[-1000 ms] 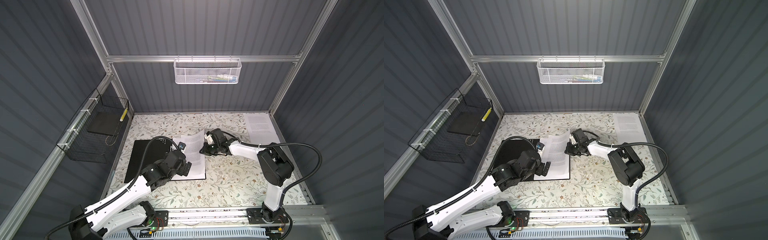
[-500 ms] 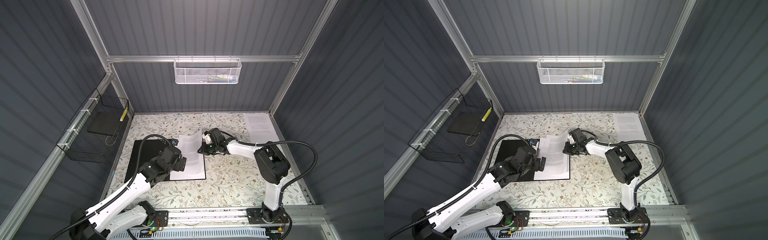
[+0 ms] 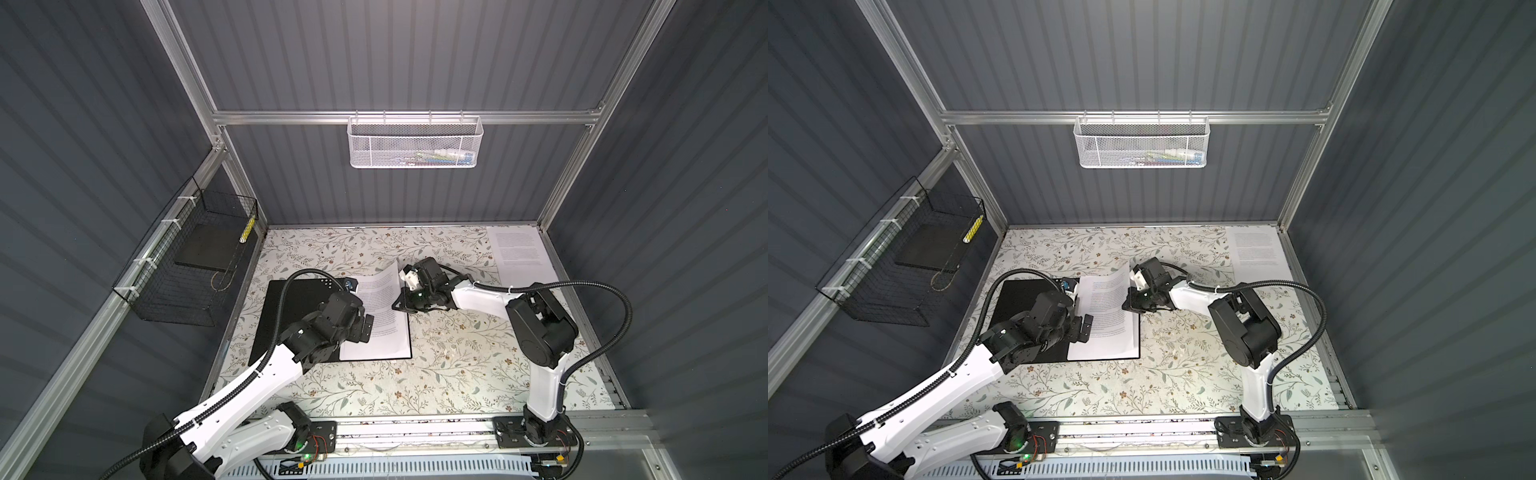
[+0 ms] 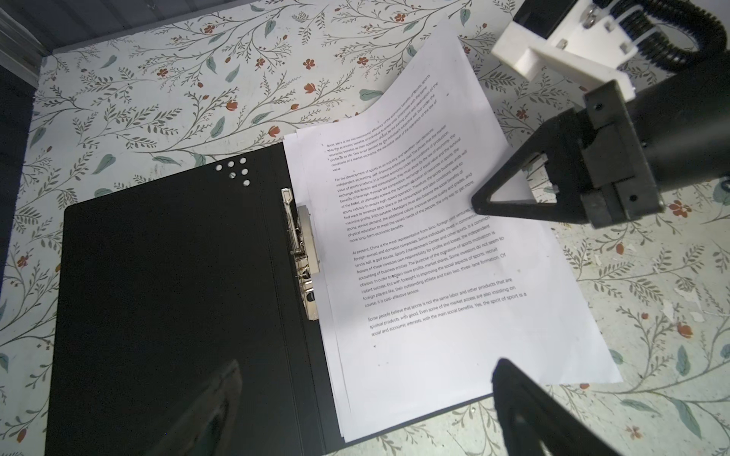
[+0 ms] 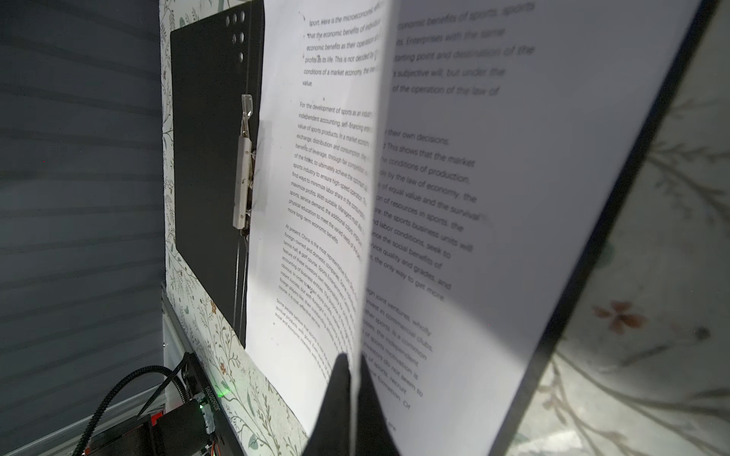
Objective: Put the files into the folder
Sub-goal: 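Hold the sheet edge down on the folder stack with the right gripper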
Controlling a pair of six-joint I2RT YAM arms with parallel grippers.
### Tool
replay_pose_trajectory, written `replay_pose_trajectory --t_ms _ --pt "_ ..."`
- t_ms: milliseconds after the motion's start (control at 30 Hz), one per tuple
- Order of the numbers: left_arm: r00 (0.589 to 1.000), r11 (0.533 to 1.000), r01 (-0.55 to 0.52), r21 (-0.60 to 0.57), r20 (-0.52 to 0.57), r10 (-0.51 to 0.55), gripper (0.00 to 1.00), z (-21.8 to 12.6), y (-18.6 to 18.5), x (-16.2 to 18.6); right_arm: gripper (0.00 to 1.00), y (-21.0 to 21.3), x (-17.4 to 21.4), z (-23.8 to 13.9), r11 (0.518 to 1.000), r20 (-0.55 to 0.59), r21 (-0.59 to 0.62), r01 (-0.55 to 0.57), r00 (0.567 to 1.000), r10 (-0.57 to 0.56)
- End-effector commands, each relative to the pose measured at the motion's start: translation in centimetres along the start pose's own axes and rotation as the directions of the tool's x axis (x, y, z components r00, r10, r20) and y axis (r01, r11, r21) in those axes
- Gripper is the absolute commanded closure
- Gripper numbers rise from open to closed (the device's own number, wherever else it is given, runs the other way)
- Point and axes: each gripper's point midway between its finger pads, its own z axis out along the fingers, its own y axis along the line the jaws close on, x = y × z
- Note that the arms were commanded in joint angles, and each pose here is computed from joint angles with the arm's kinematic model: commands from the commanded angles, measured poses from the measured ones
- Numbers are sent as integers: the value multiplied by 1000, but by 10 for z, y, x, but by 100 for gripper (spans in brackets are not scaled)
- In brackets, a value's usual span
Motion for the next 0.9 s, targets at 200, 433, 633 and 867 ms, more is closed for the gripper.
replay_pose_trajectory --t_ms 200,433,633,867 --pt "1000 999 22 24 4 -22 0 -3 -3 -8 100 3 7 10 1000 -34 -17 6 999 -7" --pt "1000 999 23 28 0 -23 0 -2 -3 -9 100 5 7 12 1000 -33 -22 5 999 -5" --pt "1000 999 25 30 -3 -24 0 -2 -3 -8 100 2 8 14 1000 -31 -17 -17 999 17" --pt "1000 999 27 35 -6 -27 0 -2 -3 -8 100 3 10 17 999 -29 -20 -33 999 33"
